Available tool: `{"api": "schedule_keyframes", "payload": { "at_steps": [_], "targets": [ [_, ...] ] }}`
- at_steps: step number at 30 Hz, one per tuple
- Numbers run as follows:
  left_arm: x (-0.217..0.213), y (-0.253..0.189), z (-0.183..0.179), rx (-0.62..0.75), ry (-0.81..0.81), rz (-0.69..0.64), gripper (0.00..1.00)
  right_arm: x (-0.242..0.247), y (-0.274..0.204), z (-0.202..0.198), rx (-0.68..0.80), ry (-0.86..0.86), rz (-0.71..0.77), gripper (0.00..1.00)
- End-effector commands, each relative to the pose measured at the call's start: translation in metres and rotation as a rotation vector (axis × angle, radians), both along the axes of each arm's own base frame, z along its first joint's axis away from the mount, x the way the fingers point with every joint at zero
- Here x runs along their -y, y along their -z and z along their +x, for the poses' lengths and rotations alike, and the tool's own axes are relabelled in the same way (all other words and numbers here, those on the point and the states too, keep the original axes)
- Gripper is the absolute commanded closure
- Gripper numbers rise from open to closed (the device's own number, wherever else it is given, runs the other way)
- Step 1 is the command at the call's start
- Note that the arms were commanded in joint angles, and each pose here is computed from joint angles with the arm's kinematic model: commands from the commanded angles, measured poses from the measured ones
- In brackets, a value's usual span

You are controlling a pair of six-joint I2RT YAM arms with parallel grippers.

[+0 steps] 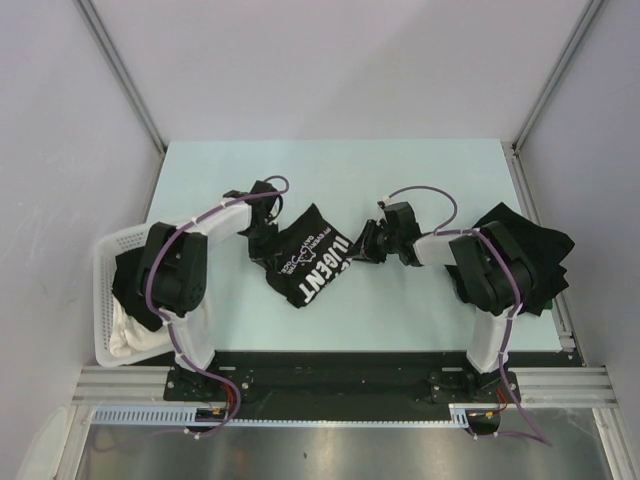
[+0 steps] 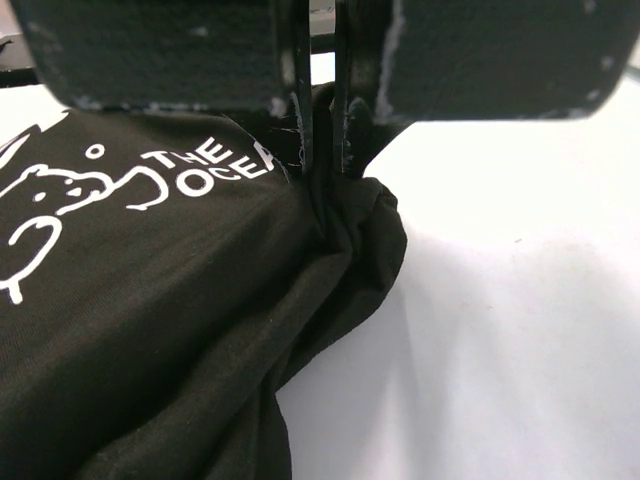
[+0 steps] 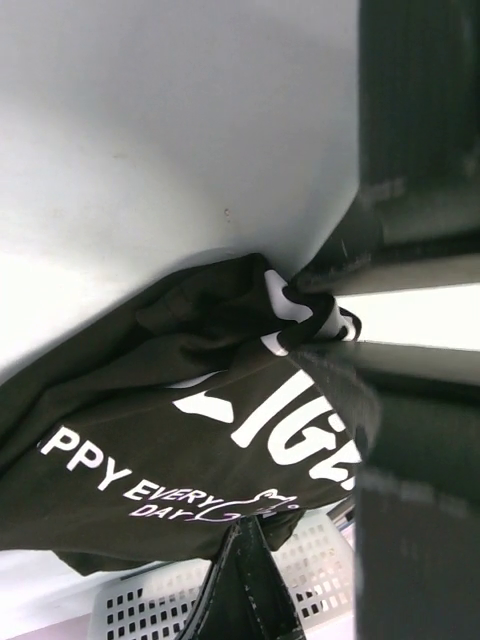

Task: Fold and stack the t-shirts
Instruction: Neatly place the folded tshirt to the corner

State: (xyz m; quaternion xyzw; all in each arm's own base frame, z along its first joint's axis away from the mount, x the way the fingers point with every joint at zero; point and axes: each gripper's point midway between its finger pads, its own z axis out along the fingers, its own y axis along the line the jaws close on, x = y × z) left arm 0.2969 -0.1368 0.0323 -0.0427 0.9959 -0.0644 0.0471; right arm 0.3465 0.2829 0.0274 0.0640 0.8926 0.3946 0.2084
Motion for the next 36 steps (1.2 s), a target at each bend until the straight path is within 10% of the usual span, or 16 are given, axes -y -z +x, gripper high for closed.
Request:
{"api": "schedule_keyframes", "payload": {
  "at_steps": [1, 5, 26, 36],
  "targets": [
    [-0.003, -0.014, -0.004, 0.03, 0.019, 0.005, 1.0, -0.003, 0.005, -0.002, -0.006, -0.012, 0.012, 0.79],
    [-0.003, -0.016, -0.005, 0.031, 0.023, 0.007, 1.0, -0.001, 0.006, 0.0, -0.012, -0.004, 0.016, 1.0],
    [0.011, -0.08, 0.026, 0.185, 0.046, -0.041, 1.0, 0.041, -0.075, 0.023, 0.184, 0.049, -0.024, 1.0],
    [0.108, -0.115, 0.031, 0.274, 0.258, -0.201, 1.0, 0.082, -0.136, 0.026, 0.296, 0.106, -0.102, 1.0]
  ]
}}
